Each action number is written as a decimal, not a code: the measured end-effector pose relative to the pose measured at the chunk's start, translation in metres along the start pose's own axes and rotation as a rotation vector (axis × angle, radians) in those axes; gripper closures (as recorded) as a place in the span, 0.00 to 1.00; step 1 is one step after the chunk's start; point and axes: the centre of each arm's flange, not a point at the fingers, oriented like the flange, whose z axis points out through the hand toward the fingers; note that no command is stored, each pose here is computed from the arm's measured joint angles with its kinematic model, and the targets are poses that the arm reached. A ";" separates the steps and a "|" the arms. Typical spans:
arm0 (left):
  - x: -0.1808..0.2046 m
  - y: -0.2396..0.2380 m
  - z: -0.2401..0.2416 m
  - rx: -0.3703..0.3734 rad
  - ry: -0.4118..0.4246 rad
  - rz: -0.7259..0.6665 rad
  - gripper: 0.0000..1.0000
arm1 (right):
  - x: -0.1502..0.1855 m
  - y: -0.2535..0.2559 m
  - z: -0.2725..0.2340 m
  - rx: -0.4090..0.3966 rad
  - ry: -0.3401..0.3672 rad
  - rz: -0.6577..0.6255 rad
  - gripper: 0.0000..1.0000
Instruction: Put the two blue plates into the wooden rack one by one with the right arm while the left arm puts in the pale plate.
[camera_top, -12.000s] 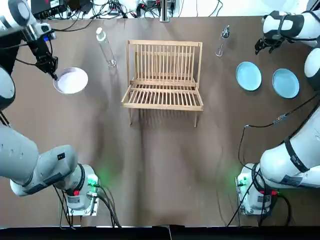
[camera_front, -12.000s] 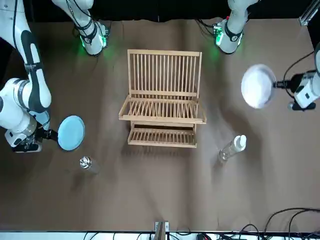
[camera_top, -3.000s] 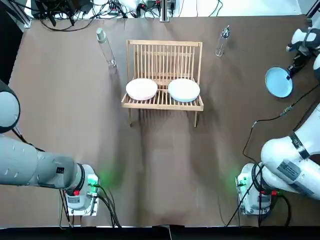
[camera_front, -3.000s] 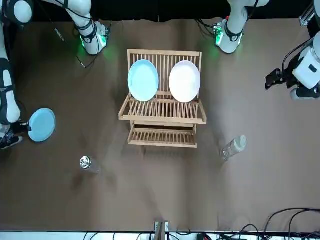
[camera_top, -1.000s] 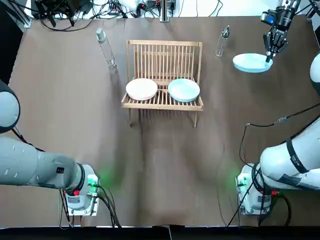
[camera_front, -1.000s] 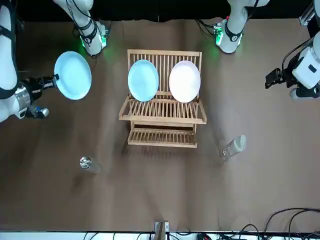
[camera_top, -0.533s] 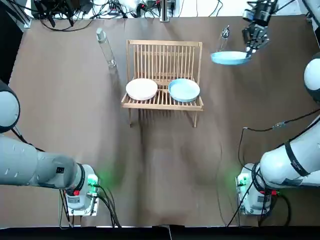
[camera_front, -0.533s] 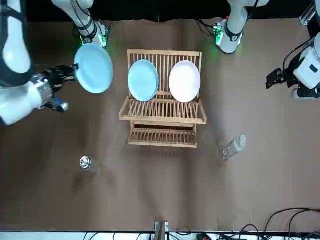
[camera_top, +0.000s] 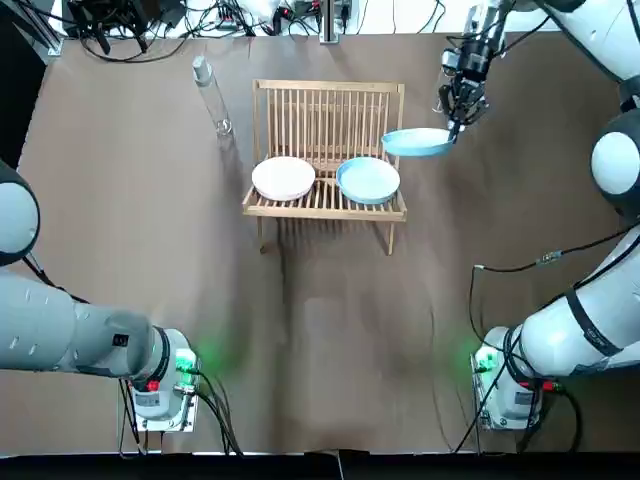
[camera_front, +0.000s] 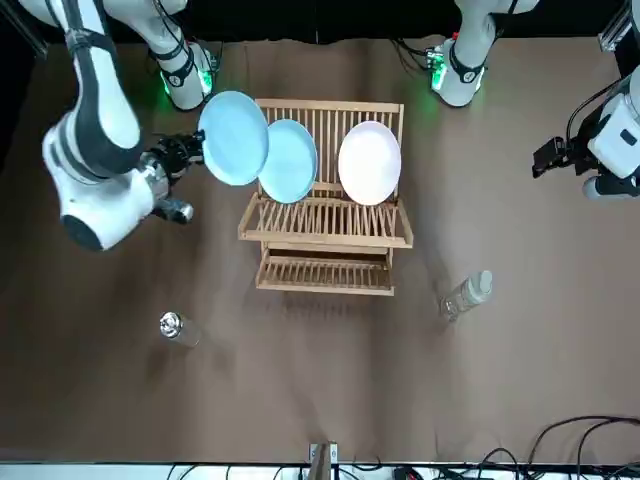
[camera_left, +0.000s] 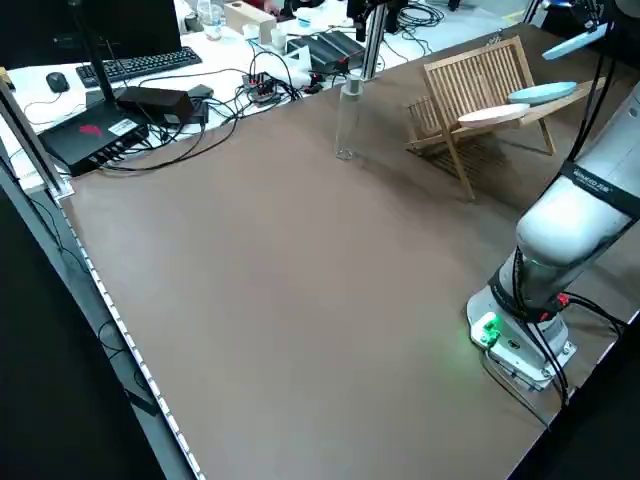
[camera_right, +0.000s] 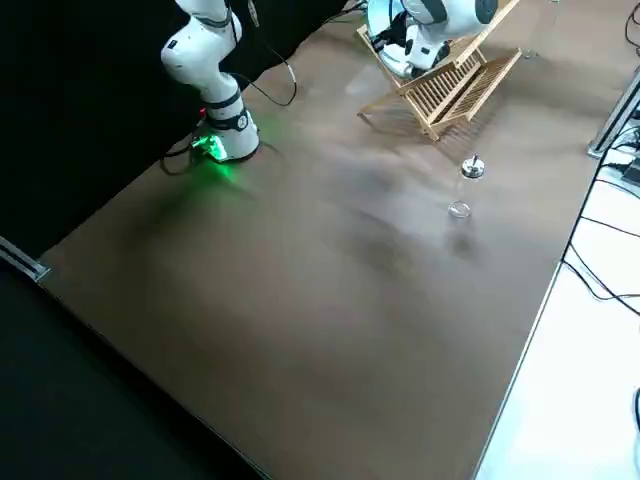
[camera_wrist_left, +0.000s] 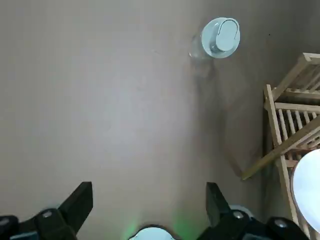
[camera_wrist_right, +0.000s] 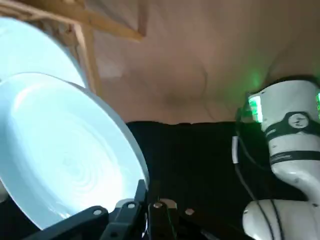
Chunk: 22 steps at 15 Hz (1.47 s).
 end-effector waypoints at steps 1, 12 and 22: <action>0.000 0.000 0.000 0.000 0.000 0.000 0.00 | -0.001 -0.009 0.005 0.002 -0.002 0.008 0.97; 0.000 0.000 -0.001 0.000 0.003 0.000 0.00 | 0.008 -0.076 0.086 -0.039 0.023 0.092 0.97; 0.000 0.000 -0.001 0.000 0.004 0.000 0.00 | 0.012 -0.079 0.094 -0.030 0.022 0.101 0.97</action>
